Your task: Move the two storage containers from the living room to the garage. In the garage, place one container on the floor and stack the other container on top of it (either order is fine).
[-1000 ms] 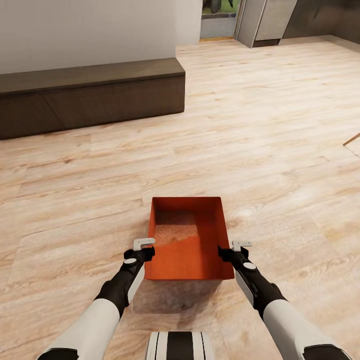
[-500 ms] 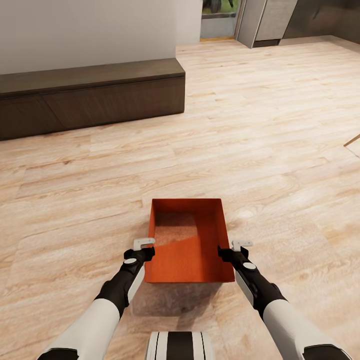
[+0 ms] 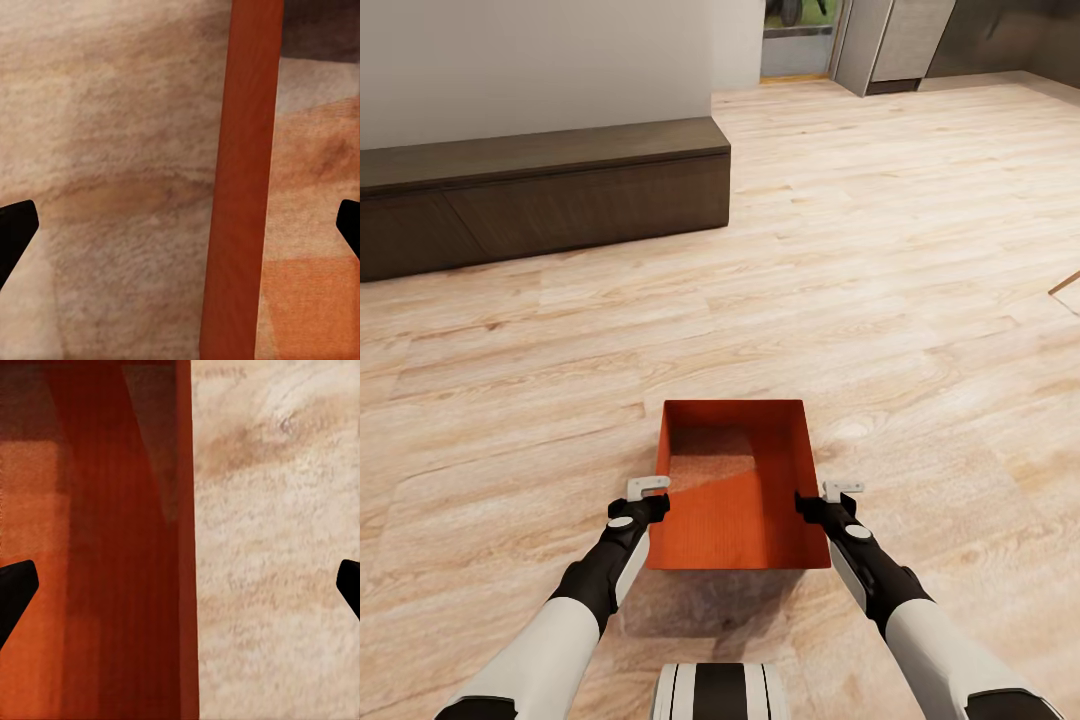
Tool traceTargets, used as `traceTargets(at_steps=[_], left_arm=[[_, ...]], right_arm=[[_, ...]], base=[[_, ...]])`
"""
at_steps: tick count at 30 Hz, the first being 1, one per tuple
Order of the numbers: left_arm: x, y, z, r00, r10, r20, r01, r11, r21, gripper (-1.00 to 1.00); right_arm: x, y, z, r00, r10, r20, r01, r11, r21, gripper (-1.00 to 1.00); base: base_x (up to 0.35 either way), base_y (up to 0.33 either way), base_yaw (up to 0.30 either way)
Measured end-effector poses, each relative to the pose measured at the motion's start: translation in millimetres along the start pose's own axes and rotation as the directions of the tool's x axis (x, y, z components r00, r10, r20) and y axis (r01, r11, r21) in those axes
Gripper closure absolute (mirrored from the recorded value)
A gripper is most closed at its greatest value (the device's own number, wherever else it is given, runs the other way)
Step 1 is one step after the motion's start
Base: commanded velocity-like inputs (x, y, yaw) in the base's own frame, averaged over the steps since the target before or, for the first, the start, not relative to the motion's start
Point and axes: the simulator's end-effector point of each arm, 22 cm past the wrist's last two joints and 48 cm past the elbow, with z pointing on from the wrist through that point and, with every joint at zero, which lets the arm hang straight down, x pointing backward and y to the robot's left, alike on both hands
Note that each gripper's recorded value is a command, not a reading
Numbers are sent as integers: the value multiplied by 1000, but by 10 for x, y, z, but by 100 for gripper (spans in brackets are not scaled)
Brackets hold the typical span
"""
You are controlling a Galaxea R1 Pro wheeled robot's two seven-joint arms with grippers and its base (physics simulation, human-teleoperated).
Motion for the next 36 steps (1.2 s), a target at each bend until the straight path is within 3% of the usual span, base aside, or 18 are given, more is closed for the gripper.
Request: traceTargets(at_steps=[13, 22, 36], left_arm=[[39, -18, 1, 1000, 8, -7, -8, 1000, 4, -100], [12, -227, -32, 997, 81, 12, -81, 996, 43, -100], [7, -245, -36, 996, 87, 14, -88, 995, 46, -100]], right_arm=[[0, 5, 0, 1000, -1, 0, 1, 1000, -1, -100], [0, -3, 0, 1000, -2, 0, 2, 1000, 0, -100], [0, 0, 0, 1000, -2, 0, 2, 1000, -2, -100]], base=[[0, 0, 0], [0, 0, 0], [0, 0, 0]])
